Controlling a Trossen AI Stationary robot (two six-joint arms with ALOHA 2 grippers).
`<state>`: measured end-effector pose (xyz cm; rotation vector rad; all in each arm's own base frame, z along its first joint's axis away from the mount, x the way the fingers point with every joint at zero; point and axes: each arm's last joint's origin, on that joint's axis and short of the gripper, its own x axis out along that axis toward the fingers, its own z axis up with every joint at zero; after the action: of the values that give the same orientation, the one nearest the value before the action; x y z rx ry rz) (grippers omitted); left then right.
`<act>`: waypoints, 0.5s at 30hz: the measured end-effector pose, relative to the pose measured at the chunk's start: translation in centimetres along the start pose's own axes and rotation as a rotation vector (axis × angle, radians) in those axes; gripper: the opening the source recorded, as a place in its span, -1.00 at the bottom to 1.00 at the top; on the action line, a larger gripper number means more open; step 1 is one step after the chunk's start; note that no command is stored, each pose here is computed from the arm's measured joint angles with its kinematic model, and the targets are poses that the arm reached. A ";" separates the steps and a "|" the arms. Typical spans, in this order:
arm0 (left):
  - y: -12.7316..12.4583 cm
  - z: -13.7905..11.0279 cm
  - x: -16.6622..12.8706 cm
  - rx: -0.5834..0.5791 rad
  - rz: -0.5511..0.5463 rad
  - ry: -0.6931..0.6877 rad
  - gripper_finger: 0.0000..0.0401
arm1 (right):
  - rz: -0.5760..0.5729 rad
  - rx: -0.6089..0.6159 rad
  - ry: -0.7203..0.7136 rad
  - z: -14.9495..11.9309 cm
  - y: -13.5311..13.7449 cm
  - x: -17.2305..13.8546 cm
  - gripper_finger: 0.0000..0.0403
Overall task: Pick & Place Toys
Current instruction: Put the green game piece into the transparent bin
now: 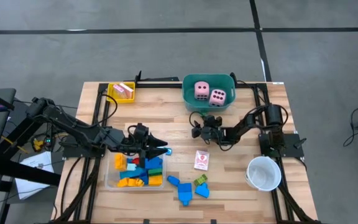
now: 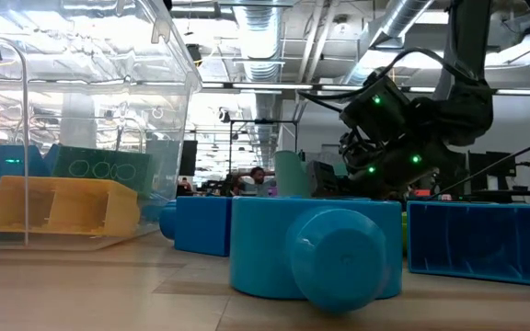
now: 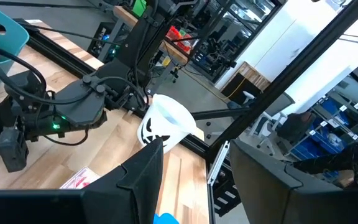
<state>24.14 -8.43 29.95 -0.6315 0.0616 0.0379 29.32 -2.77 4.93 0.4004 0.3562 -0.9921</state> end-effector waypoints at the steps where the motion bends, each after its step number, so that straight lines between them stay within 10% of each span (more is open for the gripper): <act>1: 0.0 0.0 0.0 0.000 0.000 0.000 -0.10 | 0.004 -0.003 0.000 -0.1 0.1 -0.1 0.21; 15: -0.3 -0.2 -0.1 0.001 -0.012 0.009 -0.10 | 0.027 0.084 0.019 -0.8 0.7 -1.1 0.21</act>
<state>24.01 -8.80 29.95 -0.6310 0.0665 0.0229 29.26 -1.28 4.81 0.4896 0.3265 -0.9798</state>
